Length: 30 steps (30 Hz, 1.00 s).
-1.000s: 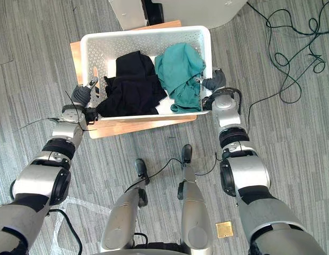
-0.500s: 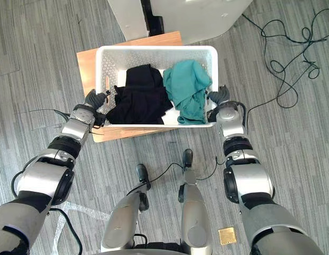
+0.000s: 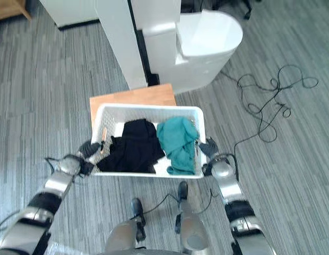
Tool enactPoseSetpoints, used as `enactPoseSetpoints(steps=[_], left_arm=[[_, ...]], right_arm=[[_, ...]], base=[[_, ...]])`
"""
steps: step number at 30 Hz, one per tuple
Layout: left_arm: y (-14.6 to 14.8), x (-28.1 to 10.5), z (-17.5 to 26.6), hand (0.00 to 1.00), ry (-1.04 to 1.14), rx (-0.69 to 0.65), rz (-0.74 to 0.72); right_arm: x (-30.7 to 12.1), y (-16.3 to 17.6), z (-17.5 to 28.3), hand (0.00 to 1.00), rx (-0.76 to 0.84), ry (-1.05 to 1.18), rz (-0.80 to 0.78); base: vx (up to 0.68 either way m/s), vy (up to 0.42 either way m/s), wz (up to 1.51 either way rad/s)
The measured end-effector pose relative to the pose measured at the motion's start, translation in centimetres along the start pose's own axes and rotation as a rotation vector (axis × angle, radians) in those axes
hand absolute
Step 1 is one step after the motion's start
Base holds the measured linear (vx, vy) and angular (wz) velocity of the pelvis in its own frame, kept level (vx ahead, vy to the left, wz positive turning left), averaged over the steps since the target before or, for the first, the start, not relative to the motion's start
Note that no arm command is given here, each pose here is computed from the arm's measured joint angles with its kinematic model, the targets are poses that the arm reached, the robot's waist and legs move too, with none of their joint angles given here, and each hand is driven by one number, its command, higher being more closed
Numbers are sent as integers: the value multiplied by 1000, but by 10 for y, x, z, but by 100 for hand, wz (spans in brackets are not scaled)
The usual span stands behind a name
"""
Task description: Pick up the laundry basket with both hands and put the clothes into the washing machine.
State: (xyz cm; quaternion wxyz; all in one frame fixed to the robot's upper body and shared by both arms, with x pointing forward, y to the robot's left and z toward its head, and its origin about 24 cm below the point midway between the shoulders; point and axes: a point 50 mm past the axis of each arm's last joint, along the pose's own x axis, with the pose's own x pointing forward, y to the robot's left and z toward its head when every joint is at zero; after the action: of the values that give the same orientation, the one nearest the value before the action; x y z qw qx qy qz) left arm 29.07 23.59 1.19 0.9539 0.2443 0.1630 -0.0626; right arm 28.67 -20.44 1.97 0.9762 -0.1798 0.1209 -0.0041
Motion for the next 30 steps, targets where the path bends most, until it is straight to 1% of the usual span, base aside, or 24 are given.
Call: enactPoseSetpoints(steps=[1, 2, 3, 4, 6, 7, 10, 12, 14, 16, 17, 20, 21, 23, 25, 27, 30], left_arm=[[-15, -5, -1, 100, -20, -38, -29], [-23, -7, -1, 100, -28, -57, -42], [-40, -12, -1, 100, -49, -103, -67], [-46, -14, -1, 100, -56, -123, -75], [-69, -24, -13, 100, -33, -218, -105], [-74, -27, -18, 100, -16, -238, -112], [-98, -46, -39, 100, 59, -352, -139], [-106, -60, -49, 100, 91, -390, -141], [-108, -74, -55, 100, 105, -414, -119], [-112, -75, -54, 100, 105, -442, -120], [-112, -74, -52, 100, 100, -439, -124], [-116, -74, -48, 100, 87, -437, -141], [-113, -73, -40, 100, 49, -432, -141], [-107, -72, -33, 100, 11, -428, -124], [-95, -75, -29, 100, -22, -441, -65], [-92, -81, -36, 100, -2, -484, -11], [-86, -85, -42, 100, 6, -499, 33]], right_arm=[[-10, -9, -9, 100, 21, 11, -38], [-15, -13, -13, 100, 35, 15, -61], [-28, -24, -22, 100, 74, 11, -114], [-33, -27, -25, 100, 83, 9, -132], [-48, -34, -33, 100, 91, 1, -175], [-50, -34, -35, 100, 88, 5, -177], [-60, -36, -46, 100, 70, 27, -186], [-65, -33, -52, 100, 68, 50, -179], [-71, -26, -61, 100, 78, 78, -152], [-82, -23, -71, 100, 126, 116, -155], [-91, -20, -77, 100, 170, 135, -178], [-122, -21, -75, 100, 215, 126, -238], [-132, -22, -71, 100, 229, 115, -268], [-132, -23, -63, 100, 243, 79, -282], [-123, -23, -52, 100, 249, 23, -276], [-114, -19, -47, 100, 242, -6, -245], [-99, -9, -47, 100, 248, -13, -204]], base=[[96, 2, 11], [78, 9, 17], [64, 15, 13], [46, 16, 1], [6, 22, -30], [-28, 10, -57], [-47, -2, -76], [-86, 91, -130], [-148, 180, -164], [-141, 171, -113], [-173, 198, -89], [-146, 202, -96], [-150, 255, -121], [-135, 168, -142], [-162, 80, -200], [-145, 79, -230], [-108, 9, -164]])
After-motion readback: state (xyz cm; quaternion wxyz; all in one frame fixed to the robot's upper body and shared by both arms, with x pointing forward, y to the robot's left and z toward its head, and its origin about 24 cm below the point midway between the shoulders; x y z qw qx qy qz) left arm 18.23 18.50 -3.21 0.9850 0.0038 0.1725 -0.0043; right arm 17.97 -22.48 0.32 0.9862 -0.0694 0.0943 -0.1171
